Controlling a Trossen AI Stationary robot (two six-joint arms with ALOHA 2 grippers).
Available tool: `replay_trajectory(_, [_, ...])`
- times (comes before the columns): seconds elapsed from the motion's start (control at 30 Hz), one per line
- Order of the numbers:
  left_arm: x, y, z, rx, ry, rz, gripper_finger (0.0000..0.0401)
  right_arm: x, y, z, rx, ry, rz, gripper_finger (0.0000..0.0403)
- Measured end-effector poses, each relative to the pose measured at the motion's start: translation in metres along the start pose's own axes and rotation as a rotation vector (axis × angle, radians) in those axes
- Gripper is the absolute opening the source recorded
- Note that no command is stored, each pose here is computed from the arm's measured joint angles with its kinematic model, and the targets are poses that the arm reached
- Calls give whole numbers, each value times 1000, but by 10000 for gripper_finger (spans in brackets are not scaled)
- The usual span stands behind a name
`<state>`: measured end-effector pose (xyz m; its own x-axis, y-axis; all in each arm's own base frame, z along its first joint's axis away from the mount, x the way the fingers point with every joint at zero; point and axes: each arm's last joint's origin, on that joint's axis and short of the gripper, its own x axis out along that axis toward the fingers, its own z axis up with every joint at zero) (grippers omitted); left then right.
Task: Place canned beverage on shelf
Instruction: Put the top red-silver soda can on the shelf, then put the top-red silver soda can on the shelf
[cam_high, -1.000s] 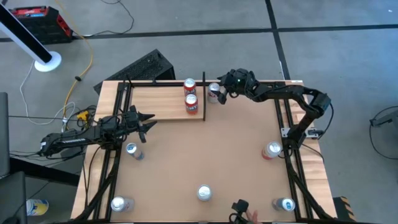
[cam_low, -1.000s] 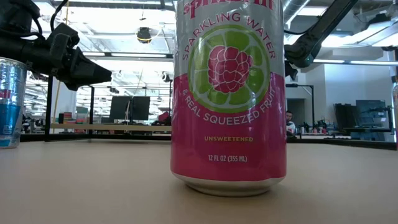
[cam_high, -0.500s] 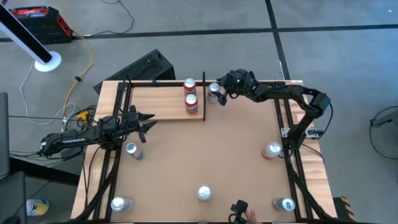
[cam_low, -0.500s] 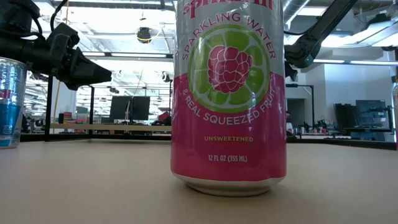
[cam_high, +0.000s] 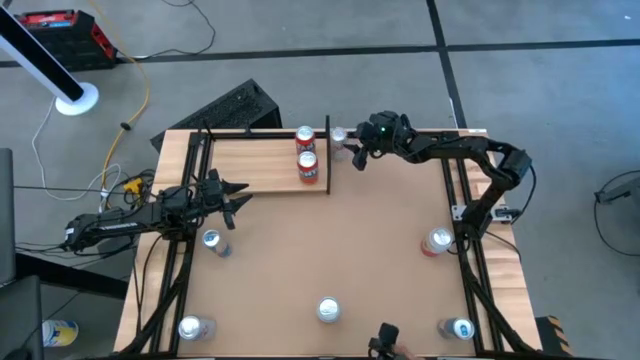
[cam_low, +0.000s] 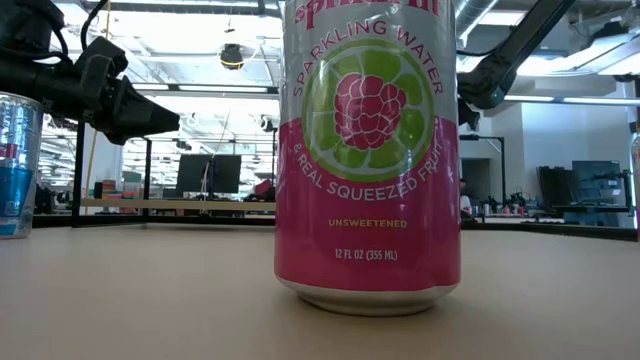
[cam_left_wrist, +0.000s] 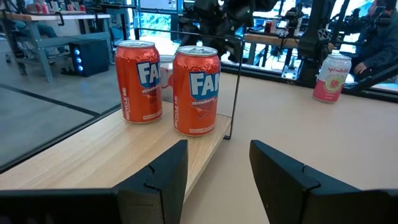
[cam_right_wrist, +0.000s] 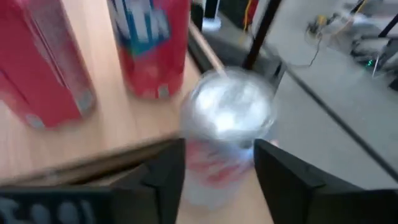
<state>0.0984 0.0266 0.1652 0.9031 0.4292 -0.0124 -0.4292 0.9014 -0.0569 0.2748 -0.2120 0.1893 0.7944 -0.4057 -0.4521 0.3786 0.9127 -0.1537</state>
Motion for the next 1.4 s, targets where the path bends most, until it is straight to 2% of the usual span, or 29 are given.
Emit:
replay_trajectory(0.37, [0,0,0,-1,0,0,158,-3,-9,-10,-10,74,-1,31])
replay_trajectory(0.5, [0,0,0,-2,0,0,158,-7,-15,-10,4,83,-15,15])
replay_trajectory(0.6, [0,0,0,-2,0,0,158,-10,-19,-9,45,81,-33,39])
replay_trajectory(0.87, [0,0,0,-2,-1,0,158,-10,-21,0,39,49,-39,131])
replay_trajectory(1.0, [0,0,0,9,0,0,158,-10,-27,19,39,44,-42,171])
replay_trajectory(1.17, [0,0,0,12,0,0,158,-17,-38,51,54,129,-38,236])
replay_trajectory(1.33, [0,0,0,41,0,0,158,-29,-49,83,45,194,-178,290])
replay_trajectory(1.4, [0,0,0,51,0,0,158,-33,-52,93,19,190,-199,302])
